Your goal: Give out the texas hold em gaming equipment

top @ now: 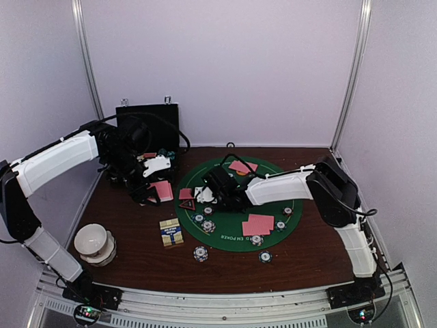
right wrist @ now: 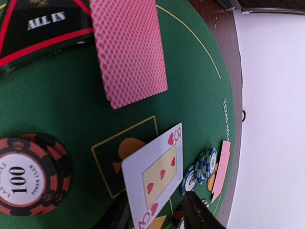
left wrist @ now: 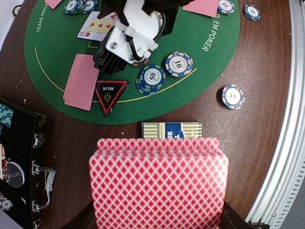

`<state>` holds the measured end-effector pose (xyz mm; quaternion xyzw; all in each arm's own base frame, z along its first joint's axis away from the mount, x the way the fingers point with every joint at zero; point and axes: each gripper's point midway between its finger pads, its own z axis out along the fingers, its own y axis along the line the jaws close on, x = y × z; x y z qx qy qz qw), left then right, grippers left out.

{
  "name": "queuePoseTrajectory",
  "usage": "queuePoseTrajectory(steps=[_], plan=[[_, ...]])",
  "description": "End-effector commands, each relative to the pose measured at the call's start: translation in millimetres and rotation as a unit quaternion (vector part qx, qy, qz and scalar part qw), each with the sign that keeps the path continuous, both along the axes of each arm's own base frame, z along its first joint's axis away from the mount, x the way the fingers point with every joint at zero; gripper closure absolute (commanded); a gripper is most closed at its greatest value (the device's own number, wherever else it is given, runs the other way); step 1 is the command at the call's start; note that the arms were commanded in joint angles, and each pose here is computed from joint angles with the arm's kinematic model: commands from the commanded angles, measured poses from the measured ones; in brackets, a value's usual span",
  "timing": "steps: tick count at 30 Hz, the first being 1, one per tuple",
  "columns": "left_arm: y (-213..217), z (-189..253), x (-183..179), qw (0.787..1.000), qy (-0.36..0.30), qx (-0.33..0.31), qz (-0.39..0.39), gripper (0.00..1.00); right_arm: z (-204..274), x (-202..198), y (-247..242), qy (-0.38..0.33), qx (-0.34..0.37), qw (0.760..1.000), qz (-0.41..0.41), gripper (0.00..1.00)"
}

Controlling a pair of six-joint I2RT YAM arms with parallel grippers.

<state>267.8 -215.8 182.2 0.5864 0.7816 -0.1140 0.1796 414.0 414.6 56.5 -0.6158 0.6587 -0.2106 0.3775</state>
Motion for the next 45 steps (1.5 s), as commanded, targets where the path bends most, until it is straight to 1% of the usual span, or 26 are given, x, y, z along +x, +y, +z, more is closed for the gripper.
queuePoseTrajectory(steps=[1,6,9,10,12,13,14,17,18,20,22,25,28,30,32,33,34,37,38,39,40,43,45], plan=[[1.3,12.6,-0.7,1.0,-0.014,-0.013,-0.001,1.0,17.6,-18.6,-1.2,0.015,0.036,0.999,0.001,0.53],[-0.7,15.0,-0.3,1.0,-0.014,-0.017,-0.003,1.0,27.9,-30.8,-3.5,0.017,0.048,0.999,0.005,0.41],[-1.4,15.9,-0.6,1.0,-0.013,-0.018,-0.004,1.0,37.9,-32.5,-5.7,0.008,0.056,0.998,-0.004,0.36],[-0.9,15.5,-1.0,1.0,-0.012,-0.018,-0.003,1.0,42.8,-32.4,-6.9,0.005,0.063,0.998,-0.01,0.32],[-0.5,14.7,-2.2,1.0,-0.01,-0.017,-0.004,1.0,58.9,-29.0,-10.5,-0.012,0.085,0.996,-0.031,0.15],[-0.3,14.8,-2.3,1.0,-0.01,-0.016,-0.004,1.0,69.6,-25.6,-13.7,-0.022,0.101,0.994,-0.047,0.04],[-0.4,14.4,-2.4,1.0,-0.01,-0.016,-0.004,1.0,81.2,-21.3,-18.5,-0.031,0.117,0.99,-0.067,0.01],[0.0,14.7,-2.0,1.0,-0.011,-0.016,-0.004,1.0,120.1,-9.8,-35.7,-0.035,0.199,0.969,-0.142,0.0],[-0.2,14.8,-2.0,1.0,-0.01,-0.016,-0.003,1.0,132.5,-7.1,-42.5,-0.021,0.25,0.951,-0.18,0.01],[-0.6,15.9,-1.7,1.0,-0.011,-0.018,-0.004,1.0,150.8,-4.6,-55.2,0.018,0.32,0.919,-0.23,0.0],[-1.4,16.8,-2.5,1.0,-0.01,-0.02,-0.004,1.0,157.9,-4.7,-69.4,0.06,0.363,0.887,-0.279,0.01],[-1.8,17.1,-2.6,1.0,-0.011,-0.022,-0.005,1.0,162.9,-8.0,-76.2,0.129,0.41,0.848,-0.309,0.01],[-2.4,18.0,-1.6,1.0,-0.014,-0.024,-0.005,1.0,158.2,-17.1,-66.4,0.238,0.463,0.799,-0.301,0.01],[-3.0,18.8,-0.8,1.0,-0.016,-0.025,-0.004,1.0,160.0,-29.3,-56.1,0.288,0.484,0.774,-0.291,0.01],[-3.8,19.5,0.0,0.999,-0.016,-0.027,-0.004,1.0,168.1,-42.0,-41.2,0.338,0.52,0.736,-0.272,0.0],[-4.0,19.5,0.2,1.0,-0.016,-0.027,-0.003,1.0,174.7,-47.8,-31.4,0.368,0.542,0.709,-0.263,0.0],[-3.9,20.0,0.8,0.999,-0.017,-0.028,-0.002,1.0,175.5,-56.1,-22.9,0.4,0.546,0.692,-0.252,0.0],[-5.1,20.6,1.4,0.999,-0.017,-0.03,-0.003,1.0,184.1,-76.7,7.5,0.496,0.573,0.614,-0.223,0.02],[-5.2,20.7,1.6,0.999,-0.017,-0.03,-0.002,1.0,184.8,-83.5,16.7,0.522,0.575,0.591,-0.216,0.02],[-5.4,20.8,1.5,0.999,-0.017,-0.03,-0.002,1.0,183.9,-89.6,24.3,0.543,0.575,0.574,-0.213,0.02],[-5.5,21.1,1.7,0.999,-0.018,-0.031,-0.002,1.0,183.8,-95.7,31.6,0.557,0.574,0.564,-0.206,0.02],[-5.2,20.2,1.6,0.999,-0.017,-0.03,-0.002,1.0,188.2,-112.2,51.9,0.581,0.57,0.55,-0.186,0.02],[-5.2,20.4,1.7,0.999,-0.018,-0.03,-0.002,1.0,189.2,-119.4,65.6,0.603,0.57,0.53,-0.176,0.02]])
